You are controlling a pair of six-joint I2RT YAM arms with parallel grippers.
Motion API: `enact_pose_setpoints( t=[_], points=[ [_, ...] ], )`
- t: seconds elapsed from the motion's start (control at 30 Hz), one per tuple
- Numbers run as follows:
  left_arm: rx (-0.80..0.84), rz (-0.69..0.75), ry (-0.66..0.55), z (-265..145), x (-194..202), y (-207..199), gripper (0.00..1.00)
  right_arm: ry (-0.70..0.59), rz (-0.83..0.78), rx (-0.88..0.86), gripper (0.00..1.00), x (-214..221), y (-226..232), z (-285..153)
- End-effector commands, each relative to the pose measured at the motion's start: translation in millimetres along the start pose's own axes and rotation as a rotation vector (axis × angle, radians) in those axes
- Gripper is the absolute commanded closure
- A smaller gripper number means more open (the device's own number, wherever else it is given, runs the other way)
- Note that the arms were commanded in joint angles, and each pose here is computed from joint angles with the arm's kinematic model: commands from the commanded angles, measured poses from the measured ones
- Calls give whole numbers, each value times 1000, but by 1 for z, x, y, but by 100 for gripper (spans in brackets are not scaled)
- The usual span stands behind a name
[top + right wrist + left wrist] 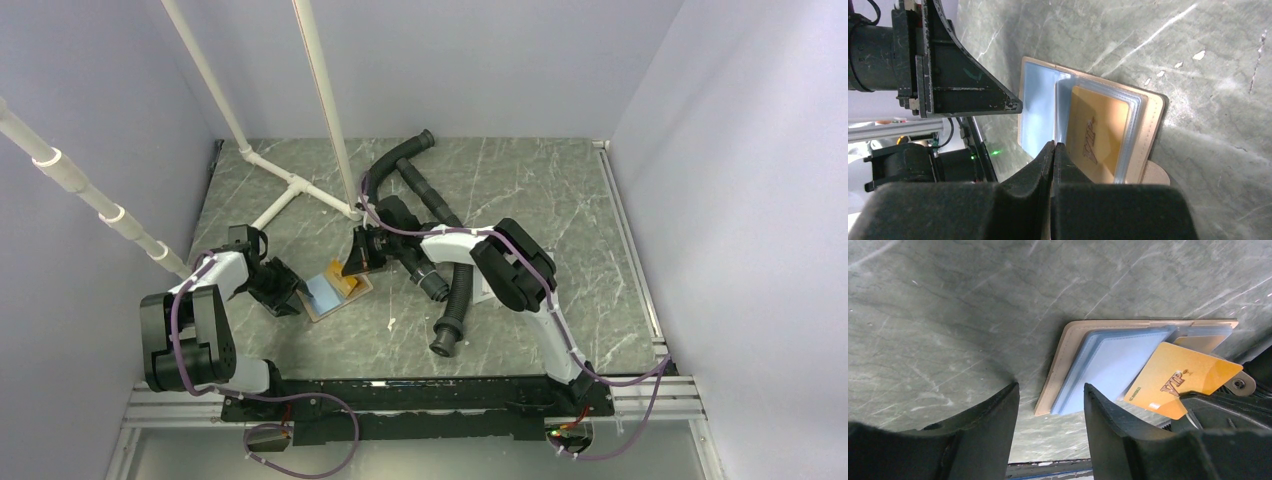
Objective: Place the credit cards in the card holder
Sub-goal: Insert the credit card into the card holder.
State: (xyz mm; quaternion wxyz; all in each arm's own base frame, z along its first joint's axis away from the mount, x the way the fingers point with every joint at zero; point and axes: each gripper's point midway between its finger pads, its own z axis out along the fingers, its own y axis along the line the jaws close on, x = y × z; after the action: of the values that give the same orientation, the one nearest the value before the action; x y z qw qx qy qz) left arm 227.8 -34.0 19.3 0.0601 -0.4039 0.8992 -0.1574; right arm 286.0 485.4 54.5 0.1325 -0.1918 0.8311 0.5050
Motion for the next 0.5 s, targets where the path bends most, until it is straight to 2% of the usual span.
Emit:
enact_pose_setpoints(
  t=[0.0,0.47],
  points=[
    [-13,-2,-28,6,-5,4,44,24,-2,-18,100,-1,9,1],
    [-15,-5,-27,7,-4,6,44,53,40,33,100,8,-3,0]
  ],
)
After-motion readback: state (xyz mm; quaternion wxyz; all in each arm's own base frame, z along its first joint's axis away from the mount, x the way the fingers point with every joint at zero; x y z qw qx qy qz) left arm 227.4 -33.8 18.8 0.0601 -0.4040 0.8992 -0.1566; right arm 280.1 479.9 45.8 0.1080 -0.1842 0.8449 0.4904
